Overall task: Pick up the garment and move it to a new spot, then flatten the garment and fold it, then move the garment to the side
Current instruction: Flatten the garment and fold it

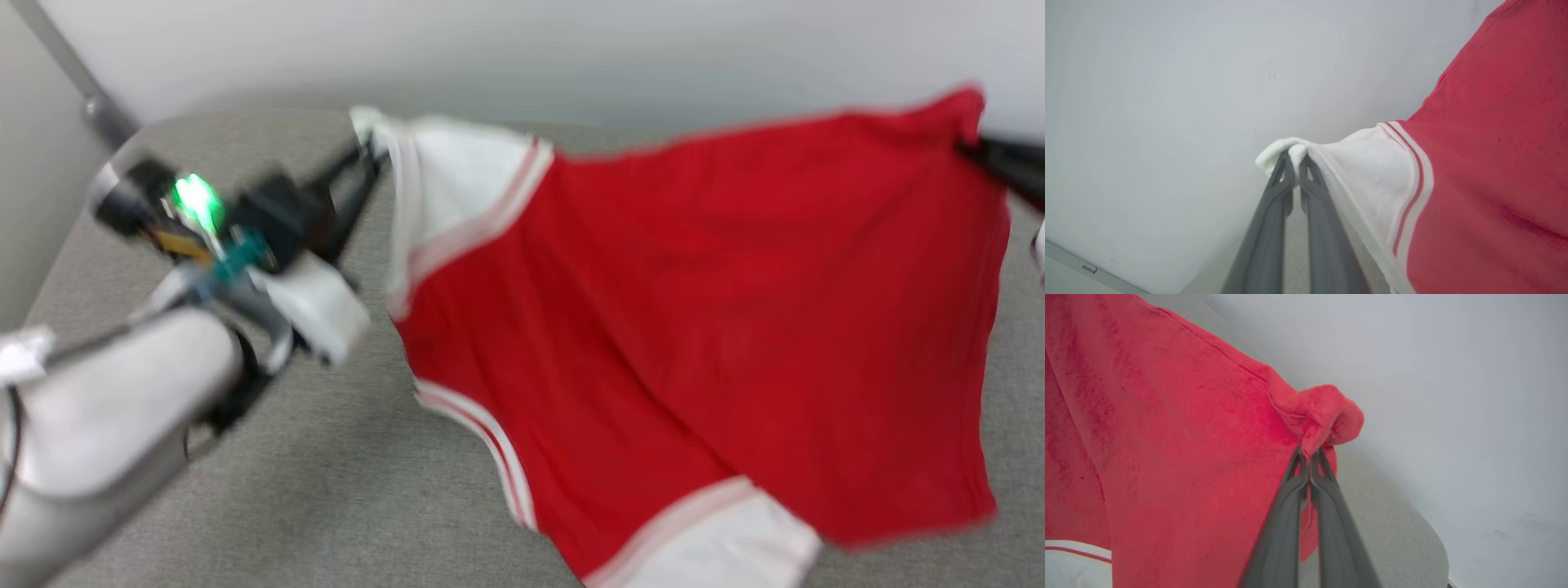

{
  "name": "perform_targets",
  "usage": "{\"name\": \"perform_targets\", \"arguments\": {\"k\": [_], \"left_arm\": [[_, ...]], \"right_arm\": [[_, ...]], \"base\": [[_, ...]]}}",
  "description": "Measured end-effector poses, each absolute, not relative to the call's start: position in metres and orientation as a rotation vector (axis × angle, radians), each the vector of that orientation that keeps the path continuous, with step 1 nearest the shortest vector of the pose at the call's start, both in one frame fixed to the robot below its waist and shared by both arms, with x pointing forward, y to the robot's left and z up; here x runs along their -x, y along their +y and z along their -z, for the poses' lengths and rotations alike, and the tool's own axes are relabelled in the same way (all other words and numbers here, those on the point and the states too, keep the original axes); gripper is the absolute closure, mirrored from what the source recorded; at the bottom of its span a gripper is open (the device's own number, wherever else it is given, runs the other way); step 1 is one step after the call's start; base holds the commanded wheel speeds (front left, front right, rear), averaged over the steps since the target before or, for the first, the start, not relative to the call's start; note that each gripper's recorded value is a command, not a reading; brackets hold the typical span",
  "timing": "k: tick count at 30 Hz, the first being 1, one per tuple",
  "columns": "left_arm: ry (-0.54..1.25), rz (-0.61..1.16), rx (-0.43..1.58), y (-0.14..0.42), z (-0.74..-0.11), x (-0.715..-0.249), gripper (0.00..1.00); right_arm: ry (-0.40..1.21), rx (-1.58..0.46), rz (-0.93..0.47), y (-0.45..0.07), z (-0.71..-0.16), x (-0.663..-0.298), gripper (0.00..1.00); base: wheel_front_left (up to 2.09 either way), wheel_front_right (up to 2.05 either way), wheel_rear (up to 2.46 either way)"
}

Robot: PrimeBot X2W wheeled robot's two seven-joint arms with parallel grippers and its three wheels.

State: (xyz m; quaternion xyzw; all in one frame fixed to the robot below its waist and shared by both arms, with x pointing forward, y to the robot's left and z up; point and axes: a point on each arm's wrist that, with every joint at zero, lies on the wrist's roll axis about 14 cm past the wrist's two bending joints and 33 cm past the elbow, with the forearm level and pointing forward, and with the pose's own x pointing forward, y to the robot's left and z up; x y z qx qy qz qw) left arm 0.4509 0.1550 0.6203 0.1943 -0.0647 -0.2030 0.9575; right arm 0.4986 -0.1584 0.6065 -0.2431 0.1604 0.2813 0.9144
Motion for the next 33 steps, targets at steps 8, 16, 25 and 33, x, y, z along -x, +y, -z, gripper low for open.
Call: {"name": "perform_targets", "arguments": {"k": [8, 16, 25, 33], "left_arm": [[-0.366, 0.415, -0.479, 0.135, -0.724, -0.537, 1.0], [-0.489, 0.376, -0.532, 0.13, -0.784, -0.607, 1.0], [-0.54, 0.345, -0.541, 0.13, -0.806, -0.66, 1.0], [-0.445, 0.344, -0.528, 0.142, -0.755, -0.694, 1.0]], "right_arm": [[0.04, 0.501, -0.442, -0.161, -0.702, -0.565, 1.0], [-0.123, 0.523, -0.295, -0.174, -0.754, -0.631, 1.0], [-0.21, 0.515, -0.234, -0.17, -0.77, -0.687, 1.0], [-0.127, 0.539, -0.28, -0.157, -0.712, -0.721, 1.0]], "base": [[0.0, 0.0, 0.0], [0.0, 0.0, 0.0], [0.0, 0.0, 0.0], [0.0, 0.0, 0.0]]}}
